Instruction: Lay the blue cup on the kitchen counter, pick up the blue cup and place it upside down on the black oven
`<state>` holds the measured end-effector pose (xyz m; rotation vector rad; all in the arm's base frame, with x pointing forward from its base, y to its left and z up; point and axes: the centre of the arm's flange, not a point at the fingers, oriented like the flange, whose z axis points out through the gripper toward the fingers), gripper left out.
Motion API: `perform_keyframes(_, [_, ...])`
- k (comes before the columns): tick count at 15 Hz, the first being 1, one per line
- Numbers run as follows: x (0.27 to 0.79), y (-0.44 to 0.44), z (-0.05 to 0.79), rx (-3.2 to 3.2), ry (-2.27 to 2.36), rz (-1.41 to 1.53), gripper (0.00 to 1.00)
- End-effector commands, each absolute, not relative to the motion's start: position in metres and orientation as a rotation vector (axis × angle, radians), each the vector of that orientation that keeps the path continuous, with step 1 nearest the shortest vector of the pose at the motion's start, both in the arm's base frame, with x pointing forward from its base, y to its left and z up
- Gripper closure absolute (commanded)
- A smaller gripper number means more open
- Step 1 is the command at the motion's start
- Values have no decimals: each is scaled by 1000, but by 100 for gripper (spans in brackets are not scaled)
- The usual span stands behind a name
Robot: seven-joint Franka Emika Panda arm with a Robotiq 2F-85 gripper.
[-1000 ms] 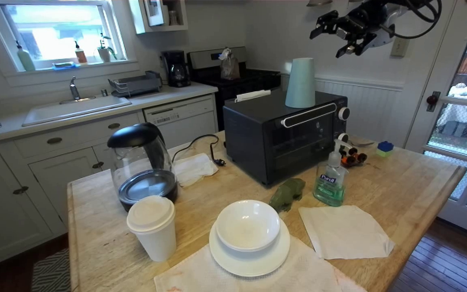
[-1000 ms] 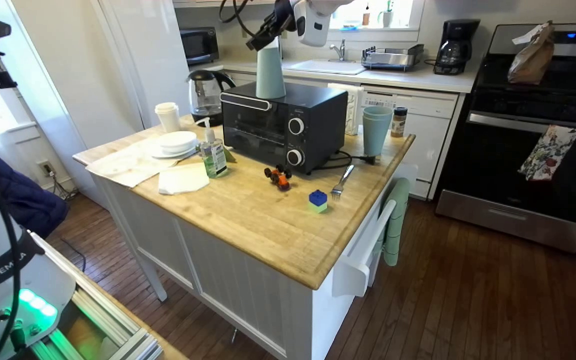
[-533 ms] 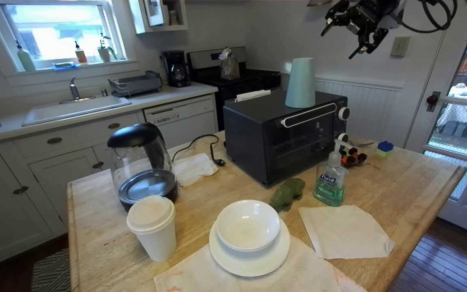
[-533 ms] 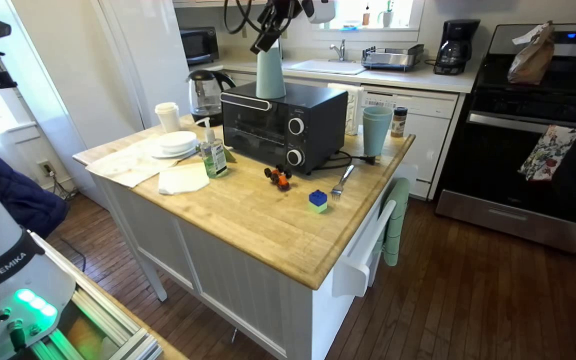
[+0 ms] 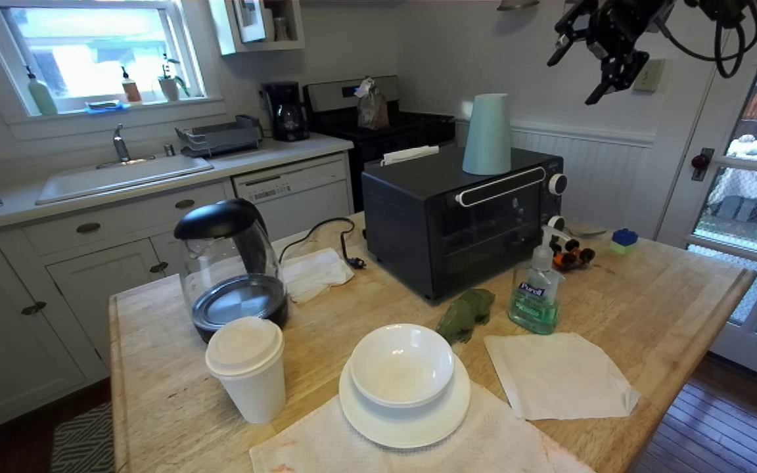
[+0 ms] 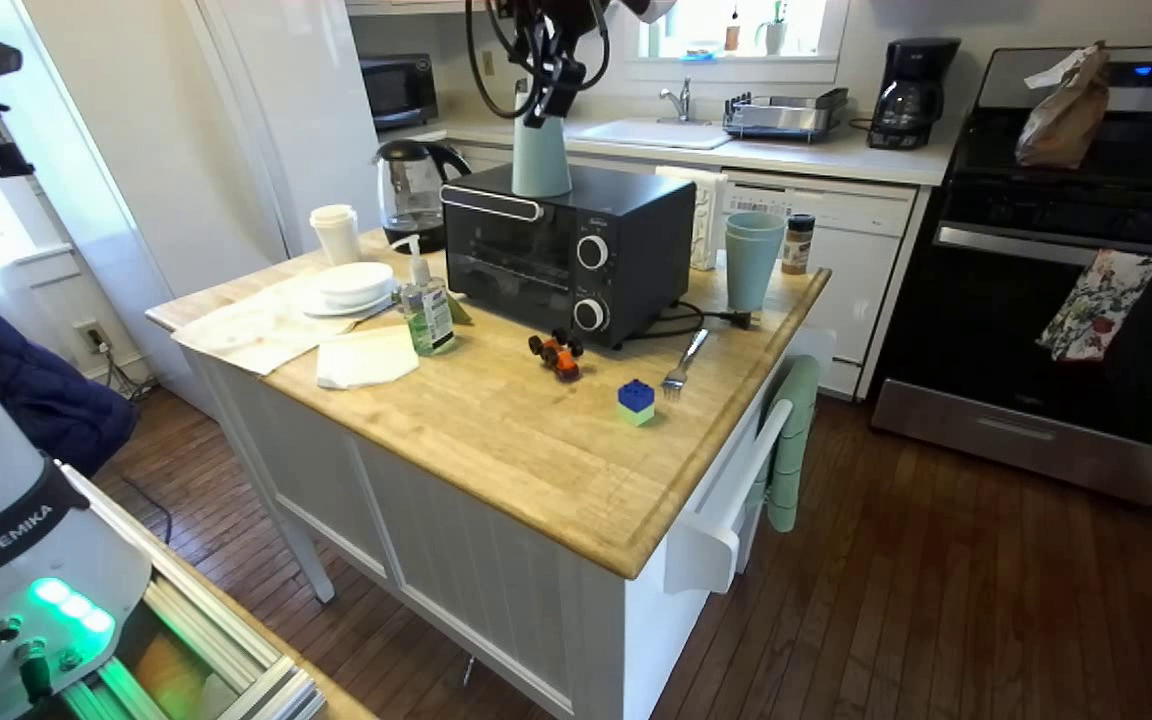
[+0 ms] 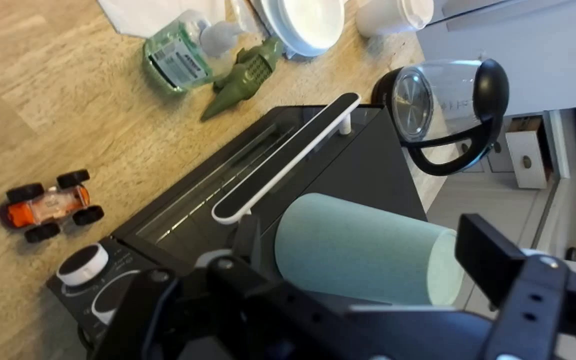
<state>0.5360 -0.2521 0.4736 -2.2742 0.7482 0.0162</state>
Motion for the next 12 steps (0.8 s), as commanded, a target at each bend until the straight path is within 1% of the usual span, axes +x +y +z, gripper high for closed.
perform_keyframes(1, [511, -240, 477, -2342, 605, -184, 0])
perform_keyframes(7, [504, -237, 485, -2387, 381, -518, 0])
perform_keyframes(9, [502, -234, 484, -2373, 374, -538, 0])
perform_keyframes(10, [516, -246, 487, -2400, 397, -476, 0])
perform_keyframes(12, [515, -246, 486, -2399, 395, -478, 0])
